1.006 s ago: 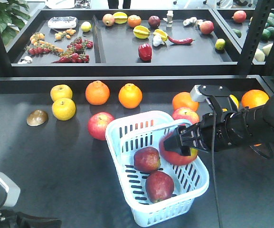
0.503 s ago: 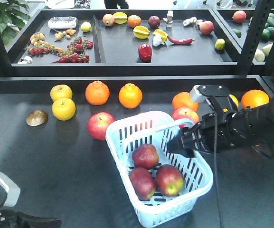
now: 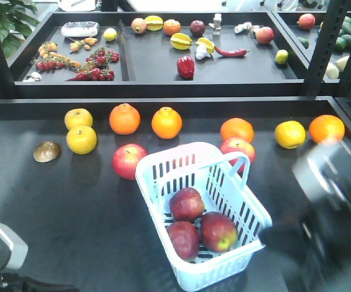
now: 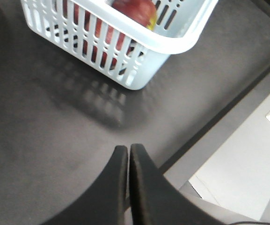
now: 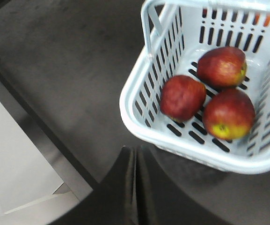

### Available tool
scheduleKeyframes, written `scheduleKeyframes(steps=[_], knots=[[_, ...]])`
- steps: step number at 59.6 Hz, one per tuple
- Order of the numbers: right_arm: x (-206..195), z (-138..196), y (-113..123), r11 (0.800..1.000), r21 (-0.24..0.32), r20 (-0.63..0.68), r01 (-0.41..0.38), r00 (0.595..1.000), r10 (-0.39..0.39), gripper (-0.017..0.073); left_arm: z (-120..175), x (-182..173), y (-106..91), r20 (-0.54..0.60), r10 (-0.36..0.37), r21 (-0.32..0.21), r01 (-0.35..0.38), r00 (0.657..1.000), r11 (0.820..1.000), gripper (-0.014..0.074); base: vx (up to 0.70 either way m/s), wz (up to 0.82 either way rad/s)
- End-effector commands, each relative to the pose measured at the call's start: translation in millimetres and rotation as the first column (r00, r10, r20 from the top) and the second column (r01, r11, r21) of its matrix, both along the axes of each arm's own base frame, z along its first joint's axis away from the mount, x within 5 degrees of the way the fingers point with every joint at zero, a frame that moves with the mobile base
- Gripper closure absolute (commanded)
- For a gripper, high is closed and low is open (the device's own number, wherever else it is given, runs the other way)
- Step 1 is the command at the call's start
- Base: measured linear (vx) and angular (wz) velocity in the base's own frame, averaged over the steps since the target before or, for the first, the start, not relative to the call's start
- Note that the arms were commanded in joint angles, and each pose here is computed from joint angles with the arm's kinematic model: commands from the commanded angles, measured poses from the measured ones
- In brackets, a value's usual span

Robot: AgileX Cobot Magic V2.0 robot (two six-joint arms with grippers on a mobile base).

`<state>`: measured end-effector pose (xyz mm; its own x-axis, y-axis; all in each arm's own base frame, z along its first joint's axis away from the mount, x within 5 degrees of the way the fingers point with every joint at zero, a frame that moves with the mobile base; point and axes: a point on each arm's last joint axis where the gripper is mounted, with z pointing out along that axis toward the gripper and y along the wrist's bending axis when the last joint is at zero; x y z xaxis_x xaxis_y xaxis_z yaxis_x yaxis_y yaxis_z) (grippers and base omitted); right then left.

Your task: Pick three apples into basket with both arms

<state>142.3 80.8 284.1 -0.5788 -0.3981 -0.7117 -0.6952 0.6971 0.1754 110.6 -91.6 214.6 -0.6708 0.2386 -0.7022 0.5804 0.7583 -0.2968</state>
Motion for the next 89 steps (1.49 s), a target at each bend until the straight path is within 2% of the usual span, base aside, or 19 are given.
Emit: scheduleKeyframes(steps=[1,8,27,71,75,82,89], knots=[[-19,-6,-9,0.996,0.042,0.112,0.075,0.991,-0.079,0.0565,11,2,-3.0,0.008,0.024,-0.062,-0.023,1.000,0.998,0.0599,0.00,0.00],[-41,-17,-17,0.992,0.069,0.168,0.105,0.979,-0.116,0.0565,11,1,-4.1,-0.011,0.030,-0.085,-0.031,0.999,0.996,0.0599,0.00,0.00],[-68,-8,-22,0.991,0.111,0.291,0.074,0.951,-0.104,0.0565,11,0,-4.4,-0.019,0.023,-0.086,-0.024,1.000,0.996,0.0599,0.00,0.00],[-69,-8,-22,0.991,0.113,0.296,0.074,0.949,-0.104,0.0565,11,0,-4.5,-0.020,0.021,-0.085,-0.023,1.000,0.996,0.0599,0.00,0.00],[-69,-8,-22,0.991,0.113,0.296,0.074,0.949,-0.104,0.0565,12,3,-3.7,-0.003,0.042,-0.089,-0.042,0.999,0.995,0.0599,0.00,0.00],[-69,-8,-22,0.991,0.113,0.296,0.074,0.949,-0.104,0.0565,15,5,-4.3,-0.015,0.096,-0.145,-0.097,0.995,0.985,0.0599,0.00,0.00],[-69,-8,-22,0.991,0.113,0.296,0.074,0.949,-0.104,0.0565,15,8,-2.6,0.013,0.116,-0.136,-0.113,0.993,0.984,0.0599,0.00,0.00]])
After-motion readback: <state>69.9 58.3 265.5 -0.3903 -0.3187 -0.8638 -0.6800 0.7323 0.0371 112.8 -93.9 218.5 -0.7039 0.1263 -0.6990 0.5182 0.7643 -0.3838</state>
